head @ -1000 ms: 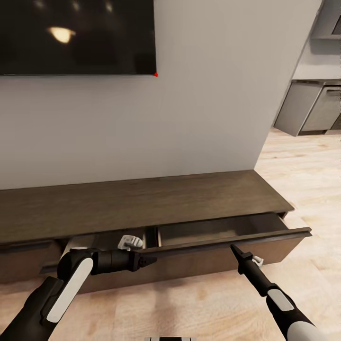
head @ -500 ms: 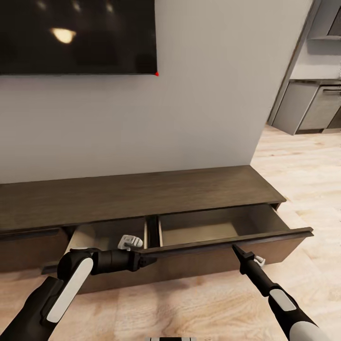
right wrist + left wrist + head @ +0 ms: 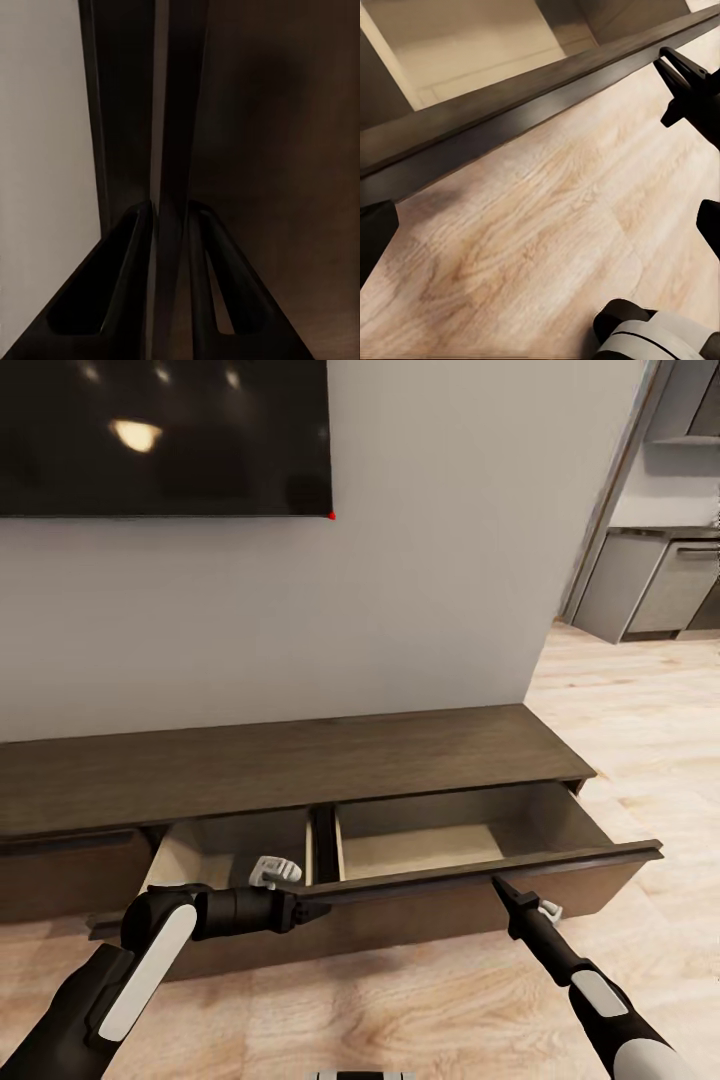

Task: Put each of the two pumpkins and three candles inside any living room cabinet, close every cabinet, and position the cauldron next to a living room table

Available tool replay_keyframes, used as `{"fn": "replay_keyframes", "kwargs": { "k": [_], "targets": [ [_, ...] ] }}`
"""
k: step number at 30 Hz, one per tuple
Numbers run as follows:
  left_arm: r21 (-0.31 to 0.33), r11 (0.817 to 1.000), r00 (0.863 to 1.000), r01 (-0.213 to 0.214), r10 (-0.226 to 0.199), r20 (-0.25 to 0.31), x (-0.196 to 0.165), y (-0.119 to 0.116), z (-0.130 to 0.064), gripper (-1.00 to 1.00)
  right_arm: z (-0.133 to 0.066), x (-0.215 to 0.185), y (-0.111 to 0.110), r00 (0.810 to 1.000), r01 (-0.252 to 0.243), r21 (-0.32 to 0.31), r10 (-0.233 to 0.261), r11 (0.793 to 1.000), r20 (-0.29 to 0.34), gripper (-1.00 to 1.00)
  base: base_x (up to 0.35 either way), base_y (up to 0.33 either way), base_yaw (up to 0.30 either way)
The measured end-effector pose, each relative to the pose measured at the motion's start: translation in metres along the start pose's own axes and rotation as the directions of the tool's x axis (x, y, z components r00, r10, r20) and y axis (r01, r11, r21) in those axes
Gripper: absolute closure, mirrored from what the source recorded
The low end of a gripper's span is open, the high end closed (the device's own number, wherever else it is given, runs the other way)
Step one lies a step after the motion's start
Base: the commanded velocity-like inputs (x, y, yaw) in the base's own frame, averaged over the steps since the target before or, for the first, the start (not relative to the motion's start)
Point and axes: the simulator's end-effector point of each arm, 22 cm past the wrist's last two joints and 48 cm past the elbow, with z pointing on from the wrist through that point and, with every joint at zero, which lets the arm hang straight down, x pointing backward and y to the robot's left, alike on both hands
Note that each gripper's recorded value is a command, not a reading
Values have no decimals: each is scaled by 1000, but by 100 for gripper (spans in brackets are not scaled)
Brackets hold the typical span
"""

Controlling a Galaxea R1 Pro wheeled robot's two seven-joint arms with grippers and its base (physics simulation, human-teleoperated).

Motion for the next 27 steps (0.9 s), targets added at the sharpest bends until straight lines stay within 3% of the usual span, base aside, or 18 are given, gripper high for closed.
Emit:
{"fn": "replay_keyframes", "kwargs": {
  "k": [27],
  "targets": [
    [1, 1000, 1000, 0, 0, 0, 0, 0, 0, -100, -2, -5, -1, 1000, 6, 4, -6, 1000, 4, 100, -89, 0, 0]
  ]
}}
